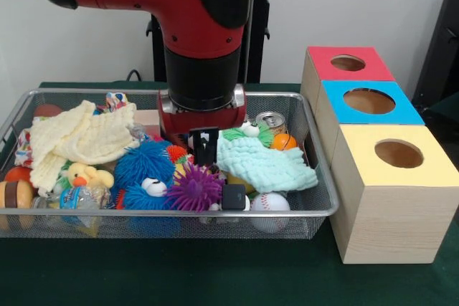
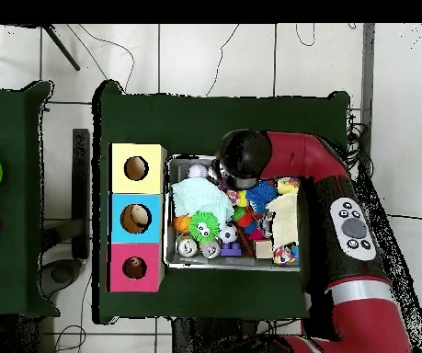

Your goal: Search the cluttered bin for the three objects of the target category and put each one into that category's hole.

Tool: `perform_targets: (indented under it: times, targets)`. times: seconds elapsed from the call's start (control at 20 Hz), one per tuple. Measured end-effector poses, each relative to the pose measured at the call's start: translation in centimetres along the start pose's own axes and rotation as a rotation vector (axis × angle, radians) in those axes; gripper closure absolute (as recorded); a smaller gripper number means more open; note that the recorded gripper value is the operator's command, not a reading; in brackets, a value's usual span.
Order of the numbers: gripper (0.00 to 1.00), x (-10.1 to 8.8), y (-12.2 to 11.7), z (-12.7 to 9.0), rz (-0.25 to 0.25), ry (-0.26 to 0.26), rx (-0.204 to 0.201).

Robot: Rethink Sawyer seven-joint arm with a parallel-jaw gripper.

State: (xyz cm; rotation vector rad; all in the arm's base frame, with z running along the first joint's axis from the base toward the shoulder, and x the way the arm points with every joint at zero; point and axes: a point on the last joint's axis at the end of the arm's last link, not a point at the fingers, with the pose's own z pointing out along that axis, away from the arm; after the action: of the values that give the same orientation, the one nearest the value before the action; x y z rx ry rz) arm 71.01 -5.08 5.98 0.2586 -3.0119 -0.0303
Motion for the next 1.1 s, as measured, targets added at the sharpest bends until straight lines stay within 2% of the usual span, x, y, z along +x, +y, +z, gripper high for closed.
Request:
perform_targets:
  times: [0.35, 0.7, 1.1]
  targets:
    - [1.0, -2.0, -0.2, -0.7, -0.061, 0.021, -0.016]
    - [1.0, -3.5, -1.2, -2.0, -0.107, 0.038, -0.013]
    - [1.0, -4.7, -3.4, -3.7, -0.128, 0.014, -0.023]
